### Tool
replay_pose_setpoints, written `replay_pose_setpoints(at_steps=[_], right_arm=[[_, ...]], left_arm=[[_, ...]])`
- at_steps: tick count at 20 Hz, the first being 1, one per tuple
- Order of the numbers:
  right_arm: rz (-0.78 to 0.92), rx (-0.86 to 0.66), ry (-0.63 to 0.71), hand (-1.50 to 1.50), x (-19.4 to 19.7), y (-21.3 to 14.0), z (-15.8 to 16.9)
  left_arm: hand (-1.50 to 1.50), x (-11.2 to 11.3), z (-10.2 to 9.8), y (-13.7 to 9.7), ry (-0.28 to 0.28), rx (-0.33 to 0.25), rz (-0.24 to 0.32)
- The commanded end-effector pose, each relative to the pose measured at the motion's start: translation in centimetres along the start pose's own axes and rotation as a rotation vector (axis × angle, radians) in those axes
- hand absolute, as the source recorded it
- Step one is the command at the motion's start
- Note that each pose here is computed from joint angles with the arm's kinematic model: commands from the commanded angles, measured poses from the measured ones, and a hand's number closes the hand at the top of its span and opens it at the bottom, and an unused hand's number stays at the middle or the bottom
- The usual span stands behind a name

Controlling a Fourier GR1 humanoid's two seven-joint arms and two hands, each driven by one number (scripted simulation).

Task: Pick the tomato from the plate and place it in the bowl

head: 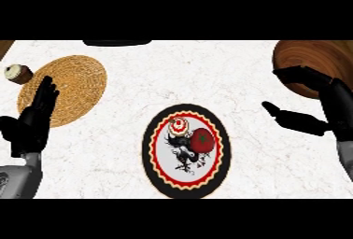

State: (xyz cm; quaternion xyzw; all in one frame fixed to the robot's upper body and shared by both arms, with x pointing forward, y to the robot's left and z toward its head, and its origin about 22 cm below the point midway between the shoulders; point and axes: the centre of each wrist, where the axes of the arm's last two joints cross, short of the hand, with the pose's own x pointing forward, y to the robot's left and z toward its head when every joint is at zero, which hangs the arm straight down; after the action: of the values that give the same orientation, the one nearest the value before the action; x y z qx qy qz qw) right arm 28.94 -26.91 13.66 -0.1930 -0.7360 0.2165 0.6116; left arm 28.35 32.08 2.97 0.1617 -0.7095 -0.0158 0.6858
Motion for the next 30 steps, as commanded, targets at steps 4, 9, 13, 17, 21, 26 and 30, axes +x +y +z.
replay_pose_setpoints(at_steps=[4, 9, 13, 17, 21, 26, 30], right_arm=[[0.157, -0.178, 0.108, -1.50, -0.4, 5.3, 7.3], [0.232, -0.204, 0.160, -1.50, 2.7, 7.2, 12.6], [0.267, -0.271, 0.237, -1.50, 6.3, 6.9, 13.7], [0.348, -0.243, 0.221, -1.50, 9.9, 5.6, 10.6], [0.378, -0.159, 0.291, -1.50, 12.0, 4.9, 8.7], [0.520, 0.073, 0.419, -1.50, 10.5, 6.5, 5.8], [0.537, 0.199, 0.485, -1.50, 9.9, 6.3, 2.7]], left_arm=[[0.00, -0.5, 1.5, 0.7, 0.052, 0.026, -0.020], [0.00, 1.5, 0.6, 1.0, 0.037, 0.003, -0.010], [0.00, 1.1, 2.3, -0.6, 0.029, -0.035, -0.005], [0.00, 3.0, 1.1, -0.7, 0.004, -0.048, -0.025], [0.00, 4.0, 0.5, -0.7, 0.026, -0.074, 0.007], [0.00, 3.0, 1.2, -1.3, 0.014, -0.091, -0.012], [0.00, 3.1, 1.5, -1.8, 0.018, -0.083, 0.009]])
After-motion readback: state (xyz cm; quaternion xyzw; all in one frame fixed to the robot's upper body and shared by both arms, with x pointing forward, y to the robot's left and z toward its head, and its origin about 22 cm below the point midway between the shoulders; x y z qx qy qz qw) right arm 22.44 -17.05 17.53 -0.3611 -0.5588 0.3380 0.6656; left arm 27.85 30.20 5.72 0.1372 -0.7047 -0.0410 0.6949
